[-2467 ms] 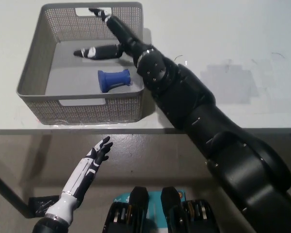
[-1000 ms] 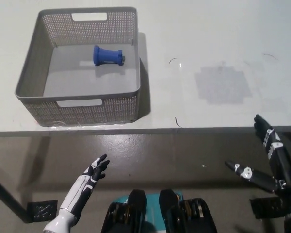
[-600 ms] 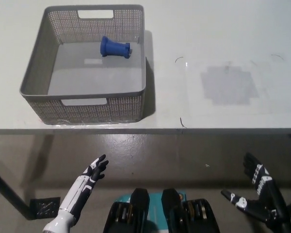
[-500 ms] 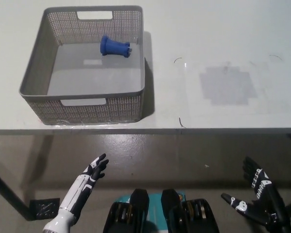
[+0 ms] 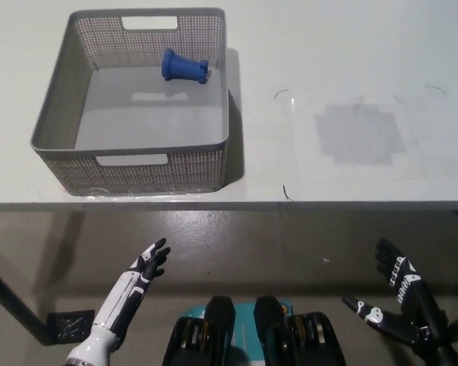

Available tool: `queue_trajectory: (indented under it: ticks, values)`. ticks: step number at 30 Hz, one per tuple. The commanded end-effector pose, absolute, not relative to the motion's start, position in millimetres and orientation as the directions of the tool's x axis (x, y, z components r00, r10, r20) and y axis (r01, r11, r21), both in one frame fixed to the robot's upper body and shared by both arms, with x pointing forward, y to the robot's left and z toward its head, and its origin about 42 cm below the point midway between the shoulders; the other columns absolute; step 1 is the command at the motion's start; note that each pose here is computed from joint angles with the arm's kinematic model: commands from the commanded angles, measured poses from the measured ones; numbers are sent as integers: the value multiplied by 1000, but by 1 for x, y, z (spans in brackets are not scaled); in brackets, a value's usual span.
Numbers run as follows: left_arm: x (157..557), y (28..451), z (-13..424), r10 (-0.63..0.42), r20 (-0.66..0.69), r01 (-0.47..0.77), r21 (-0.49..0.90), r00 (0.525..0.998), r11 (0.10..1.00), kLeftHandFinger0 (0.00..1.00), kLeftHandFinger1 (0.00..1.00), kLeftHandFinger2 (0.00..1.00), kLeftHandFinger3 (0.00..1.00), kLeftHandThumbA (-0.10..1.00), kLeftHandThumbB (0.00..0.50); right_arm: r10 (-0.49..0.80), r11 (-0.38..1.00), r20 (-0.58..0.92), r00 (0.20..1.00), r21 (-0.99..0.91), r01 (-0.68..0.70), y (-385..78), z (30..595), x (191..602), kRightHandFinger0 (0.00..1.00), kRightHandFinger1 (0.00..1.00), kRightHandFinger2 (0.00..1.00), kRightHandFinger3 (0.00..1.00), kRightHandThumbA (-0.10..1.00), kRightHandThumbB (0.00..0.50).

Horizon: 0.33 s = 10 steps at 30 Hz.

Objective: Use the right hand to pick up a chess pieces and put it into a container on the left hand side

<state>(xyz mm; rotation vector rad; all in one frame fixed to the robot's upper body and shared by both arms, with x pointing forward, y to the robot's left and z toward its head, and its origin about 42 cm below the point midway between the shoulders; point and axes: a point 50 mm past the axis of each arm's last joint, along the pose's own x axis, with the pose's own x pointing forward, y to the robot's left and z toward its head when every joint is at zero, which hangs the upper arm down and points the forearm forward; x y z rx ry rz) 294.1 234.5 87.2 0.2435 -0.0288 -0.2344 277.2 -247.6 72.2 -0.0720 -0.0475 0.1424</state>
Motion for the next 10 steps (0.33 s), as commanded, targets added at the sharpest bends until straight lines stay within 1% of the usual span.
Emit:
queue_trajectory:
  ticks: [1,2,6,8,9,10]
  values:
    - [298,234,101,-225,72,202,240,972,949,1000,1000,1000,1000,1000,192,169,981,89,982,-111,-159,-247,81,284,1000,1000,1000,1000,993,330]
    - [298,234,101,-227,67,205,240,972,949,1000,1000,1000,1000,1000,194,173,980,88,981,-112,-162,-247,81,284,1000,1000,1000,1000,992,318]
    - [299,234,99,-221,59,201,241,973,949,1000,1000,1000,1000,1000,195,172,981,84,982,-110,-162,-247,79,285,1000,1000,1000,1000,1000,334]
    - [299,234,97,-220,47,202,245,974,948,1000,1000,1000,1000,1000,178,171,980,81,982,-112,-162,-247,77,284,1000,1000,1000,1000,1000,337]
    - [298,234,96,-221,45,203,245,974,948,1000,1000,1000,1000,1000,165,173,980,77,982,-111,-164,-248,77,284,1000,1000,1000,1000,1000,320]
    - [298,234,96,-221,45,203,245,974,948,1000,1000,1000,1000,1000,165,173,980,77,982,-111,-164,-248,77,284,1000,1000,1000,1000,1000,320]
